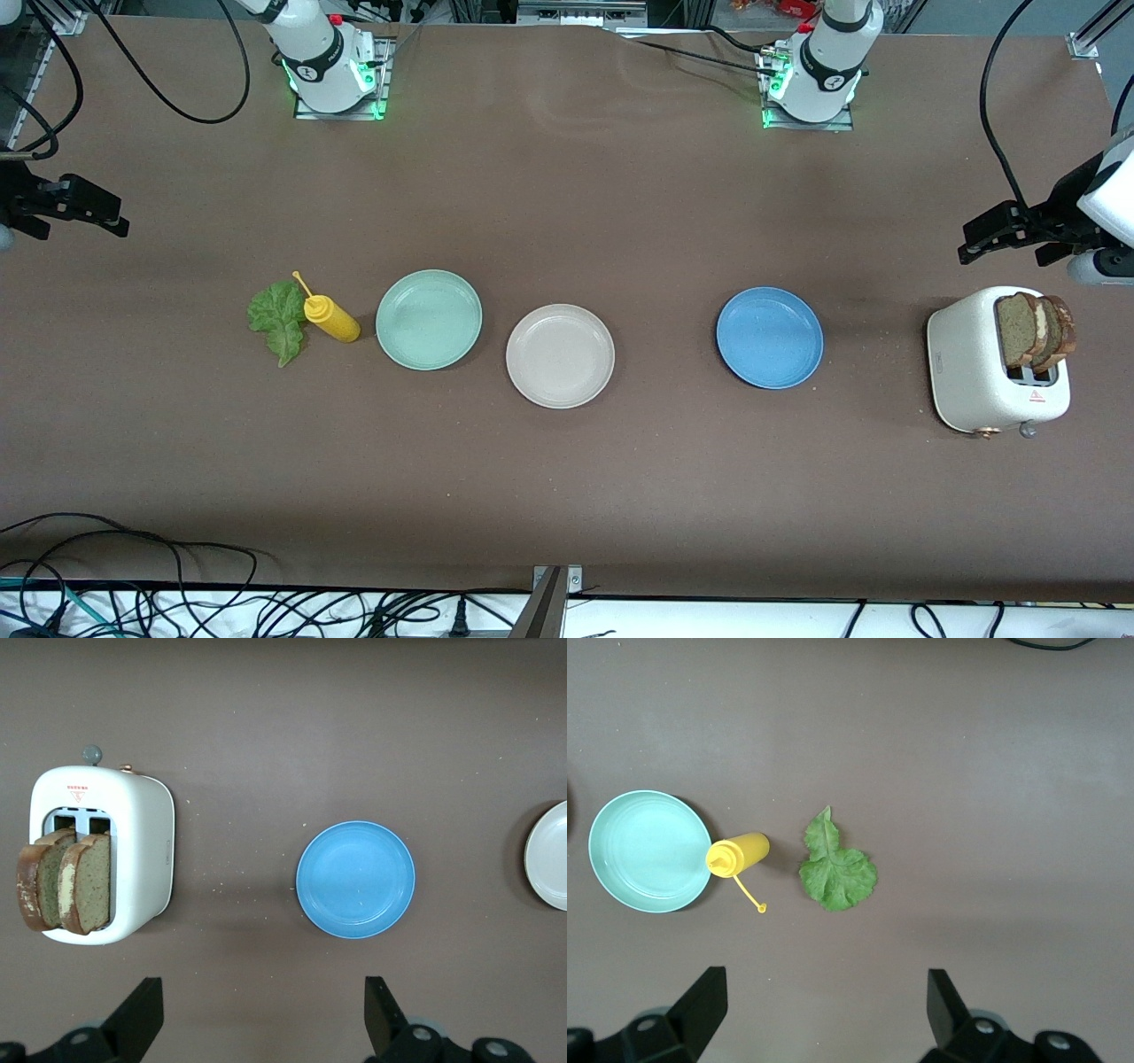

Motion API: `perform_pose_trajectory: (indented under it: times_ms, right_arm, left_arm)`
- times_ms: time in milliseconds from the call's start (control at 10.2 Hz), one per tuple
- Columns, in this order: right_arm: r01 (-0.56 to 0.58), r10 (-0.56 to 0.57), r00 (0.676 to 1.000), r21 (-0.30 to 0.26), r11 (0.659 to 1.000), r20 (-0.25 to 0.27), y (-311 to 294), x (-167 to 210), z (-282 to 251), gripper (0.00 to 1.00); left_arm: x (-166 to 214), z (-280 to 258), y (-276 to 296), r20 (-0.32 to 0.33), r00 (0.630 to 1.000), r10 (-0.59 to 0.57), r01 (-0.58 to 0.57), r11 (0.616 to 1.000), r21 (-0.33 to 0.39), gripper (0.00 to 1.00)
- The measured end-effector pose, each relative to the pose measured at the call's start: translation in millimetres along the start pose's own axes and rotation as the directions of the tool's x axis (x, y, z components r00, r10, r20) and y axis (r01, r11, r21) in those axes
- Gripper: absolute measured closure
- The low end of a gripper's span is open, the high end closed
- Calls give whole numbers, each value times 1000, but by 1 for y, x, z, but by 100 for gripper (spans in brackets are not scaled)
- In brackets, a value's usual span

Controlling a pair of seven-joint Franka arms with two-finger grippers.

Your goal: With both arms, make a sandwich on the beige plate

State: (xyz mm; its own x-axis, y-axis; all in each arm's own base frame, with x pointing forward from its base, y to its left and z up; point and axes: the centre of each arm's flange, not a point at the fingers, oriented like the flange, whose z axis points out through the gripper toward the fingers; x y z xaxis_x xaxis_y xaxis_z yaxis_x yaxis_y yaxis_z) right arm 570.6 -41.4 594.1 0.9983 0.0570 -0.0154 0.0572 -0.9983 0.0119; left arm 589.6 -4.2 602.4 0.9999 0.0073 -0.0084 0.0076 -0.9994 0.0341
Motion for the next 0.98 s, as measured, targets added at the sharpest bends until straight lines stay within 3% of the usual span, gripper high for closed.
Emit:
perform_pose_trajectory:
  times_ms: [983]
  right_arm:
    - [0,0,1000,0,1000,0,0,0,0,0]
  left_arm:
    - [2,3,0,6,1000,0,0,1000,0,0]
